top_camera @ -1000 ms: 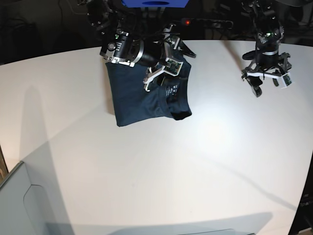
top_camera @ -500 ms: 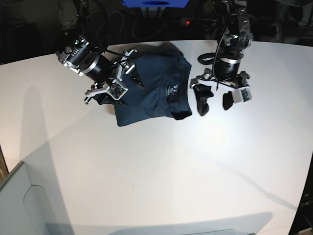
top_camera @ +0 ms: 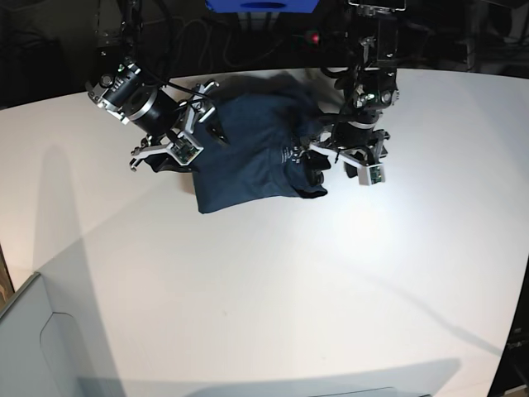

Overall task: Fold the T-shirt properly
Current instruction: 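Move the left gripper to the shirt's side and grasp the edge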

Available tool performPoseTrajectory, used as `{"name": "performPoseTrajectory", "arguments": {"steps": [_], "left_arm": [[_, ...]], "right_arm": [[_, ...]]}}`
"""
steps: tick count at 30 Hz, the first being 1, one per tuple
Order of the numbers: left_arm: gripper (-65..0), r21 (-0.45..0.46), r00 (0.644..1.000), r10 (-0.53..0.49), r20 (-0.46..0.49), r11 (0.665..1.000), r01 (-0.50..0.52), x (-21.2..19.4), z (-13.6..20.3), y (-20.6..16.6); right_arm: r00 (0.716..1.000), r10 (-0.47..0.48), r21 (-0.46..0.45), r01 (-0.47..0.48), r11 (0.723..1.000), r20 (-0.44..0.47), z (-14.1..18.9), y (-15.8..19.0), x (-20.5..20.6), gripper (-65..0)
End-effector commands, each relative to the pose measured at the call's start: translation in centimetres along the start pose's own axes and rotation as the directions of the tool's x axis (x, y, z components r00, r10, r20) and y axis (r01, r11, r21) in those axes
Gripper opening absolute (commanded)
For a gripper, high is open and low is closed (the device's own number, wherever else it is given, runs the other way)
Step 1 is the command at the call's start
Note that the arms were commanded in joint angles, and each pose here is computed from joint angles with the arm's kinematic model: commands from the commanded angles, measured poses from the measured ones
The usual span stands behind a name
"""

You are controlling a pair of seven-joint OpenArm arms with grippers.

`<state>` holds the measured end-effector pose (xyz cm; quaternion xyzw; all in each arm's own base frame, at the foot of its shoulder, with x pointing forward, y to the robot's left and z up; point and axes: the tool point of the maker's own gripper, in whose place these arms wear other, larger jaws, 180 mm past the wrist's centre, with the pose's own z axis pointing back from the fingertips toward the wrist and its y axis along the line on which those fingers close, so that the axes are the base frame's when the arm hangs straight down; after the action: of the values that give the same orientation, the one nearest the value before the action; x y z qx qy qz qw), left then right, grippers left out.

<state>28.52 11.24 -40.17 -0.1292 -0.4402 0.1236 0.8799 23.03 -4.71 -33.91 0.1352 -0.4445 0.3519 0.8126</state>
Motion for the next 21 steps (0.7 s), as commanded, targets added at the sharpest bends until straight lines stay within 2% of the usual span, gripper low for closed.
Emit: {"name": "performPoseTrajectory", "arguments": {"steps": [1,8,21], "left_arm": [[-18.2,-0.004,0.999,-0.004,0.035,1.0,0.004,1.2,-0.3,-0.1],[-18.2,-0.004,0.999,-0.018,0.052,1.0,0.018,2.1,-0.3,0.2],[-18.2,-0.027,0.989,-0.028,0.147,0.999,0.032,4.3,5.2,-1.0]], "right_arm": [[0.999,0.0,-0.006,0.0,1.0,0.054,0.2,-0.2,1.3,-27.3],[0.999,0.003,-0.008,-0.003,1.0,0.05,0.2,-0.2,1.3,-27.3],[0.997,0.01,-0.013,-0.009,1.0,0.072,0.3,-0.5,2.0,-26.8]]}}
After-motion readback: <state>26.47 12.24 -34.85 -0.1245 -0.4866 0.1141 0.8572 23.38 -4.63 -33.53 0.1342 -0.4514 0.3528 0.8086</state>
